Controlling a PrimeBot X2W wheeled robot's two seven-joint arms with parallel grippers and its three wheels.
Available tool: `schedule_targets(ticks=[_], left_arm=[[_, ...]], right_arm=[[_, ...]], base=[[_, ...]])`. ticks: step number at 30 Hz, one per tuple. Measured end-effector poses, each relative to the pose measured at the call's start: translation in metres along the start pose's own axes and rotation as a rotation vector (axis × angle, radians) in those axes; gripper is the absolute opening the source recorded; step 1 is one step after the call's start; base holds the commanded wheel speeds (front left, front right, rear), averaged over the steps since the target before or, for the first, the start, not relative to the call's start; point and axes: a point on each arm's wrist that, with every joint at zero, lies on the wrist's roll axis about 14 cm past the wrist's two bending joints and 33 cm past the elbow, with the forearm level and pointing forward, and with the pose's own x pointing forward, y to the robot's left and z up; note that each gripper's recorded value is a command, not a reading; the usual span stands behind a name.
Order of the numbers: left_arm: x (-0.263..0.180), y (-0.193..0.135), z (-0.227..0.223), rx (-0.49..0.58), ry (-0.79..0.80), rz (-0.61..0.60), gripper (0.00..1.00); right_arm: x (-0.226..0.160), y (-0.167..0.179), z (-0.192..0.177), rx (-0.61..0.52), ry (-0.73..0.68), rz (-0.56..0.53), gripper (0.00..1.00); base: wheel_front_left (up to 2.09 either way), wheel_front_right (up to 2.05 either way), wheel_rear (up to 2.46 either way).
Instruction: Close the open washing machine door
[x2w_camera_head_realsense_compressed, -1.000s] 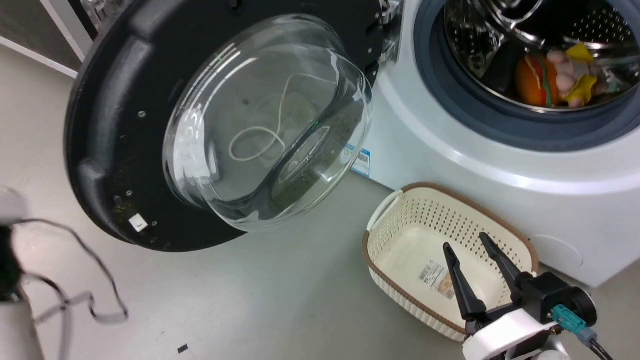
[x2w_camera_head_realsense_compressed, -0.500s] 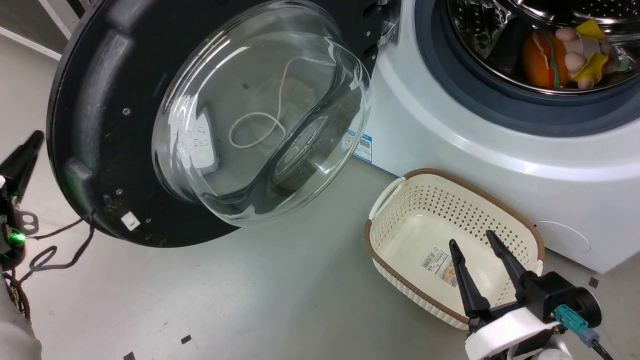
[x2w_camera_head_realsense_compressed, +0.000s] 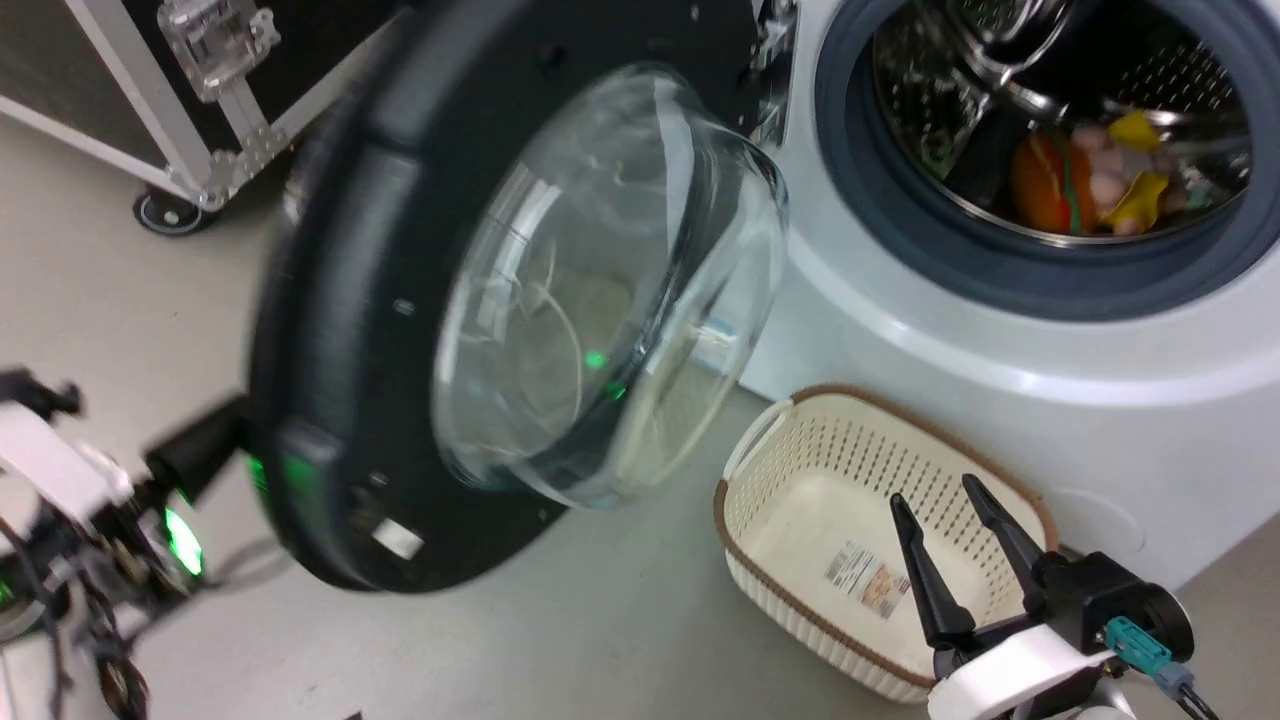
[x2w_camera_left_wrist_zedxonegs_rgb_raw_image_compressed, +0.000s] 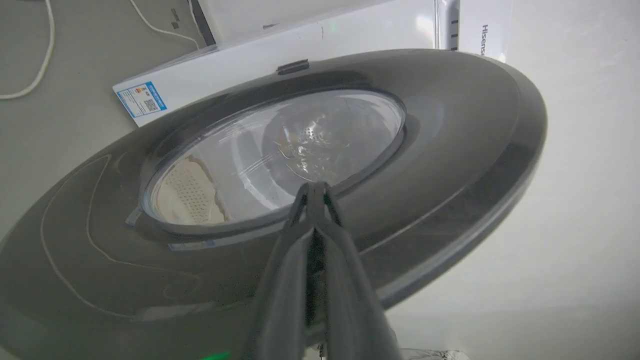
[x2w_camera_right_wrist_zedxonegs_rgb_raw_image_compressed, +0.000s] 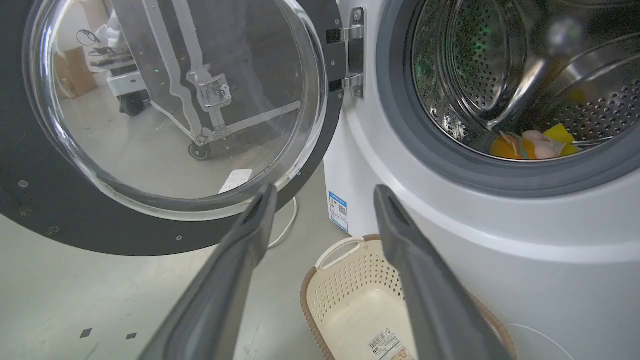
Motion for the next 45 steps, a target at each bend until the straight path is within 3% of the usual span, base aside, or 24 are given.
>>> schedule_targets(ticks=[8, 15, 21, 33, 45], left_arm=[[-0.014, -0.006, -0.076, -0.049, 0.202, -0.089, 0.00], [-0.001, -0.008, -0.140, -0.141, 0.347, -0.161, 0.00], [0.023, -0.016, -0.210, -0.245, 0.509, -0.210, 0.00], [0.082, -0.040, -0.314, -0.338, 0.765, -0.223, 0.00], [0.166, -0.087, -0.394, -0.389, 0.868, -0.279, 0.00]], right_arm=[[-0.022, -0.011, 0.021, -0.022, -0.036, -0.063, 1.00], [-0.046, -0.041, 0.037, -0.032, -0.080, -0.175, 1.00], [-0.078, -0.082, 0.045, -0.054, -0.100, -0.321, 1.00], [-0.165, -0.157, 0.042, -0.071, -0.087, -0.641, 1.00], [-0.232, -0.190, 0.024, -0.041, -0.024, -0.855, 1.00]], base=[[0.00, 0.00, 0.00], [0.00, 0.00, 0.00], [0.00, 0.00, 0.00], [0.00, 0.00, 0.00], [0.00, 0.00, 0.00]])
